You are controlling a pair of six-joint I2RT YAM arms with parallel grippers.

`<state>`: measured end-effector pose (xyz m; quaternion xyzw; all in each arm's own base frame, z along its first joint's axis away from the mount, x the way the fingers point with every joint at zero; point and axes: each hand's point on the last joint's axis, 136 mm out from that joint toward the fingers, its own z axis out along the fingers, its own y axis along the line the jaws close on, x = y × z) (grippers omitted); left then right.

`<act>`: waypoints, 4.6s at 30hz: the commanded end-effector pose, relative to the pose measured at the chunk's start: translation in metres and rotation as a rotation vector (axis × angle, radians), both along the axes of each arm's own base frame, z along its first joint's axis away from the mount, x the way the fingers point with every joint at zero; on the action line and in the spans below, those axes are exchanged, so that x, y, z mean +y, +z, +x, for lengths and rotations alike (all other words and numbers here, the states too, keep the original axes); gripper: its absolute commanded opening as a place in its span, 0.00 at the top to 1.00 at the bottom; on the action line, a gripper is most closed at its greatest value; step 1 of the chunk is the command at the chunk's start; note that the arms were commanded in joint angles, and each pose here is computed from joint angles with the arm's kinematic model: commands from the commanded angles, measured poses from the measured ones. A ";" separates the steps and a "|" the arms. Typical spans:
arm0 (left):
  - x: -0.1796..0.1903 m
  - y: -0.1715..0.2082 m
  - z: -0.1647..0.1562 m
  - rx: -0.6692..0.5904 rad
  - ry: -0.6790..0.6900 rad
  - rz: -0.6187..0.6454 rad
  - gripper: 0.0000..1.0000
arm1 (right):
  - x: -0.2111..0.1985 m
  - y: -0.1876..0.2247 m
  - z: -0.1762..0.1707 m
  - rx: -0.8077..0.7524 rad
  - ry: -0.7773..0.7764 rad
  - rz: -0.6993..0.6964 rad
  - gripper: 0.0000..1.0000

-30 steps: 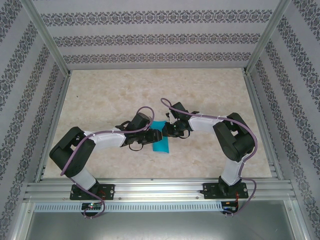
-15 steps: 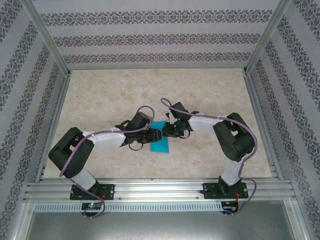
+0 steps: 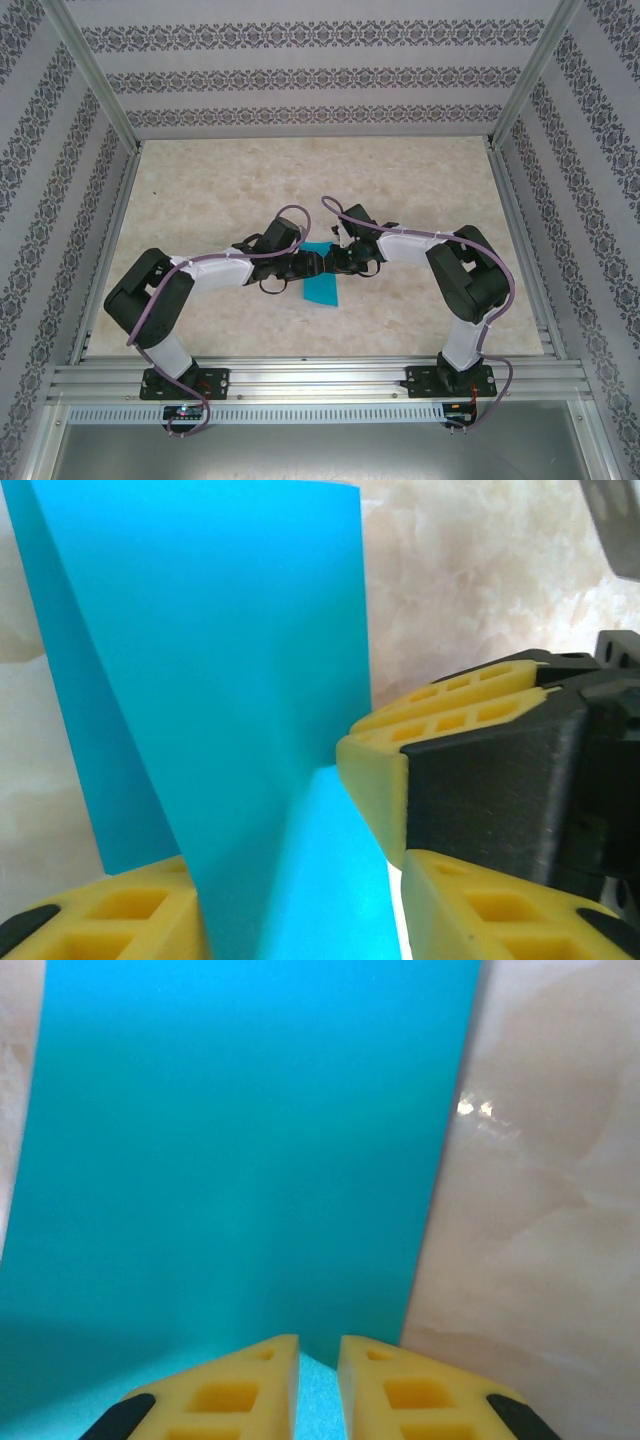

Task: Fold a paper plane with a square sheet of paper (fold left side to right side)
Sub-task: Third fold the triangle at the center of the table.

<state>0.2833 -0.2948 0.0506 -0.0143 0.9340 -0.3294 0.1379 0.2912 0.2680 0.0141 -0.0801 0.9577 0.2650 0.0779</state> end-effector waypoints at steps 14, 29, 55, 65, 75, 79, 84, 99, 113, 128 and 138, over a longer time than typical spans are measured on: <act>0.010 -0.015 0.006 0.017 0.037 0.051 0.63 | -0.009 -0.012 0.000 0.015 0.008 -0.048 0.79; 0.017 -0.016 0.019 0.015 0.070 0.054 0.63 | -0.009 -0.012 -0.001 0.015 0.011 -0.045 0.79; 0.014 -0.009 0.019 0.035 0.107 0.002 0.92 | -0.021 0.066 -0.026 -0.375 0.082 -0.036 0.56; 0.009 -0.010 0.020 0.046 0.097 -0.014 0.92 | 0.012 0.081 -0.093 -0.671 0.336 -0.111 0.42; 0.008 -0.010 0.020 0.051 0.094 -0.014 0.93 | 0.050 0.051 -0.108 -0.723 0.577 -0.301 0.34; 0.007 -0.008 0.021 0.051 0.091 -0.013 0.93 | 0.058 0.041 -0.106 -0.726 0.626 -0.348 0.33; 0.007 -0.007 0.021 0.048 0.090 -0.013 0.93 | 0.060 0.026 -0.106 -0.713 0.676 -0.401 0.31; 0.009 -0.009 0.019 0.049 0.084 -0.002 0.93 | 0.061 0.030 -0.100 -0.738 0.661 -0.425 0.71; 0.010 -0.006 0.018 0.044 0.076 0.002 0.92 | 0.068 0.038 -0.104 -0.739 0.689 -0.379 1.00; 0.050 0.016 0.007 0.033 0.047 0.111 0.47 | 0.068 0.036 -0.112 -0.656 0.696 -0.260 1.00; 0.040 0.042 0.026 -0.008 -0.017 0.018 0.70 | 0.065 0.031 -0.110 -0.639 0.684 -0.244 1.00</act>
